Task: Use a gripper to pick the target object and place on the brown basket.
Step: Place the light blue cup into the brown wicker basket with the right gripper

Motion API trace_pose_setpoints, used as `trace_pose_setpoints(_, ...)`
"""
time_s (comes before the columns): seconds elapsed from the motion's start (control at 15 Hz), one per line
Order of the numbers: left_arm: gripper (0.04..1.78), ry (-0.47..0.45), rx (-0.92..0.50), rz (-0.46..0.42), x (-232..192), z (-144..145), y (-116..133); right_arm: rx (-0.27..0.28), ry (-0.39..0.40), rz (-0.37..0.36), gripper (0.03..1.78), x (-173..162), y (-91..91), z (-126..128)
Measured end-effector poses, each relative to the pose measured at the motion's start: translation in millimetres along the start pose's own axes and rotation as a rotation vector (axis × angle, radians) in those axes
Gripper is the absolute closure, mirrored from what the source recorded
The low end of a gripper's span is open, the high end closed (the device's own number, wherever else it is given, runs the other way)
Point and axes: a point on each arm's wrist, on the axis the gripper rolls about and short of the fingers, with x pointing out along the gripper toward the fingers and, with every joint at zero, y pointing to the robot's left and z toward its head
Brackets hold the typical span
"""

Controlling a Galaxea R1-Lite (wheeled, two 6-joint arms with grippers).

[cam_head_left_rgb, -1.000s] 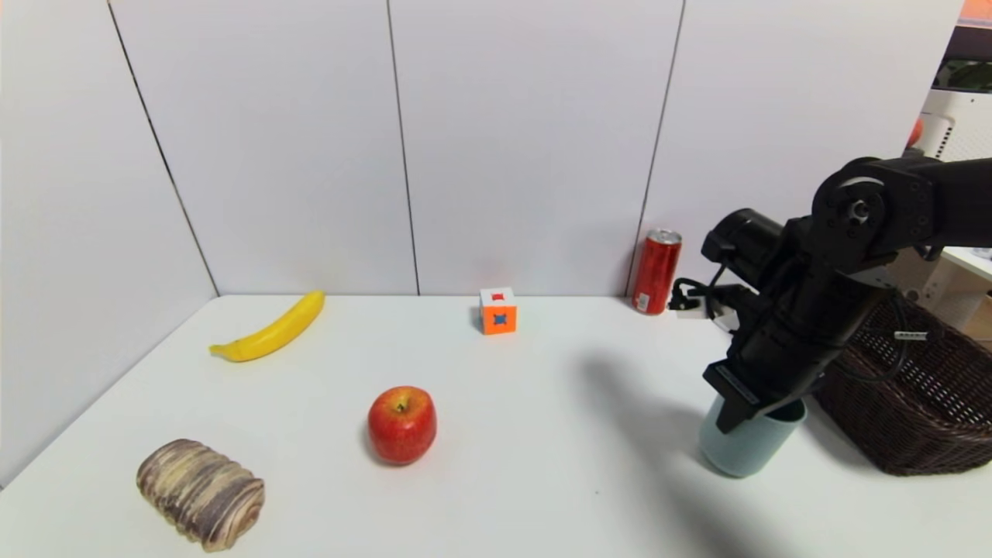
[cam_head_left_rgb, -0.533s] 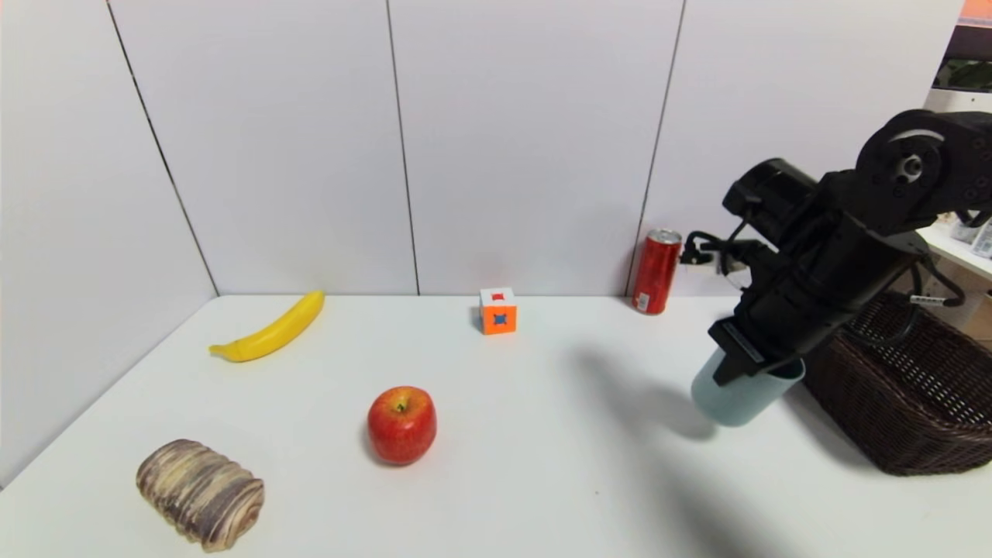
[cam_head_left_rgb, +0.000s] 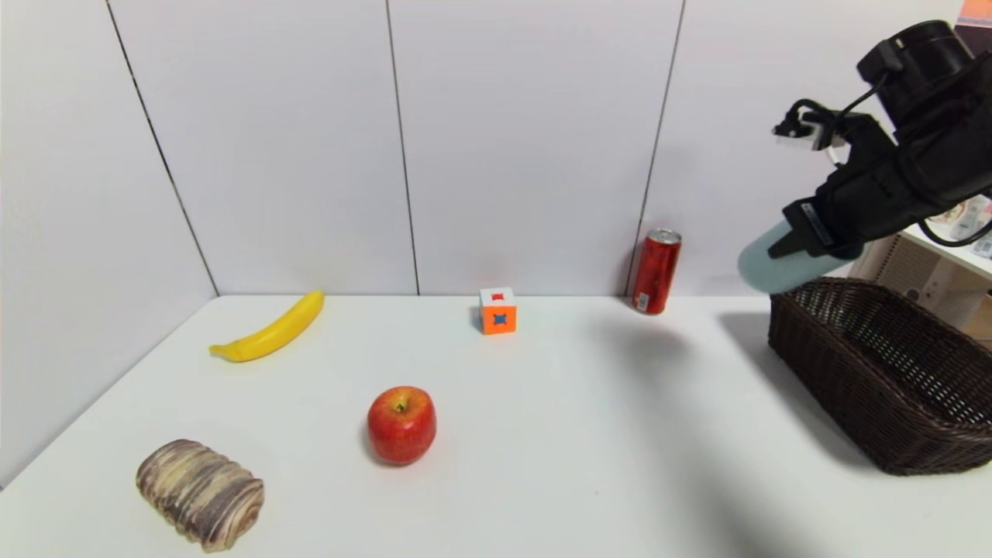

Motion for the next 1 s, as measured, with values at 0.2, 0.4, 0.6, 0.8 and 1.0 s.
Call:
trace_pose_setpoints(0.2,0.13,0.000,0.000,0.000,0.0,0.0,0.0,0.047,-0.084,-0.126,1.72,-9.8,-47.8,-2.5)
trace_pose_setpoints(0.4,0.13,0.000,0.000,0.000,0.0,0.0,0.0,0.113,-0.050,-0.193,1.72,-8.9,-82.6,-19.0)
trace_pose_setpoints(0.6,0.13,-0.001,0.000,0.000,0.0,0.1,0.0,0.180,0.024,-0.207,1.72,5.1,-103.1,-37.4)
trace_pose_setpoints(0.8,0.13,0.000,0.000,0.000,0.0,0.0,0.0,0.213,0.096,-0.192,1.72,26.4,-112.6,-48.8)
trace_pose_setpoints(1.0,0.13,0.000,0.000,0.000,0.0,0.0,0.0,0.242,0.171,-0.171,1.72,52.2,-121.5,-60.0)
